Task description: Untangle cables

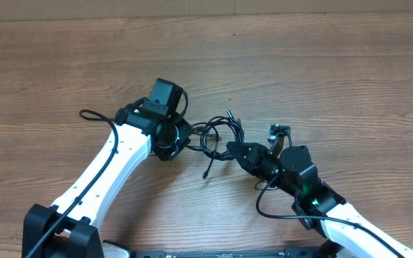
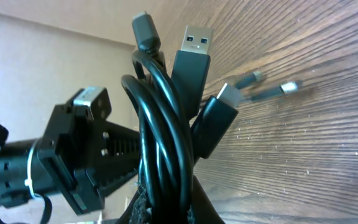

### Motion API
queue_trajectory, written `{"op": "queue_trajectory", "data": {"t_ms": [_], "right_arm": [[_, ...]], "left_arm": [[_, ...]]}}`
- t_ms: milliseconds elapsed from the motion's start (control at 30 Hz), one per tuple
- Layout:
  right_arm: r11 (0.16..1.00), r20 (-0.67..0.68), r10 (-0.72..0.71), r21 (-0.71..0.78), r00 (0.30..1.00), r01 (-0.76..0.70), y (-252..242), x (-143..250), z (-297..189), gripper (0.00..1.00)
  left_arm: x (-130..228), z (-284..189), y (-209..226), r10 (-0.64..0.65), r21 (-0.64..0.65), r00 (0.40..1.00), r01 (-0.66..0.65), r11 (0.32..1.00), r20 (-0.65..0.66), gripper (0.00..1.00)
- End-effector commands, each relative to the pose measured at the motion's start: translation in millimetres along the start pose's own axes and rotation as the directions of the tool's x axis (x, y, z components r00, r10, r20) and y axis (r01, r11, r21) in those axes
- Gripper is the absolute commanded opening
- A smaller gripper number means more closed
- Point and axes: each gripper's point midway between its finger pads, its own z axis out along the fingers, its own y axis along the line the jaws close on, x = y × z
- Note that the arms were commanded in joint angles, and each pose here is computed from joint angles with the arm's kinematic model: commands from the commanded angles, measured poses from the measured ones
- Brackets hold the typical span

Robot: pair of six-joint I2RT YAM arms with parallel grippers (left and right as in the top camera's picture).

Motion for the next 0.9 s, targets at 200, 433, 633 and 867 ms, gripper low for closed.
{"op": "queue_trajectory", "data": {"t_ms": [200, 433, 633, 867], "right_arm": [[0.999, 0.091, -0.053, 0.006, 0.994, 0.052, 7, -22, -7, 0.04], [0.998, 0.054, -0.036, 0.061, 0.998, 0.033, -7, -14, -7, 0.04], [0.998, 0.058, -0.034, 0.058, 0.998, 0.031, -7, -16, -8, 0.04], [0.994, 0.033, -0.019, 0.105, 0.999, 0.015, -19, -10, -9, 0.04]], "left_arm": [[-84, -31, 51, 0.108, -0.277, 0.891, 0.021, 0.961, 0.442, 0.04], [-96, -53, 88, -0.038, -0.309, 0.793, 0.28, 0.909, 0.608, 0.04], [-107, -66, 107, -0.018, -0.356, 0.757, 0.328, 0.875, 0.654, 0.04], [-61, -16, 38, 0.119, -0.184, 0.961, -0.074, 0.98, 0.251, 0.04]]}}
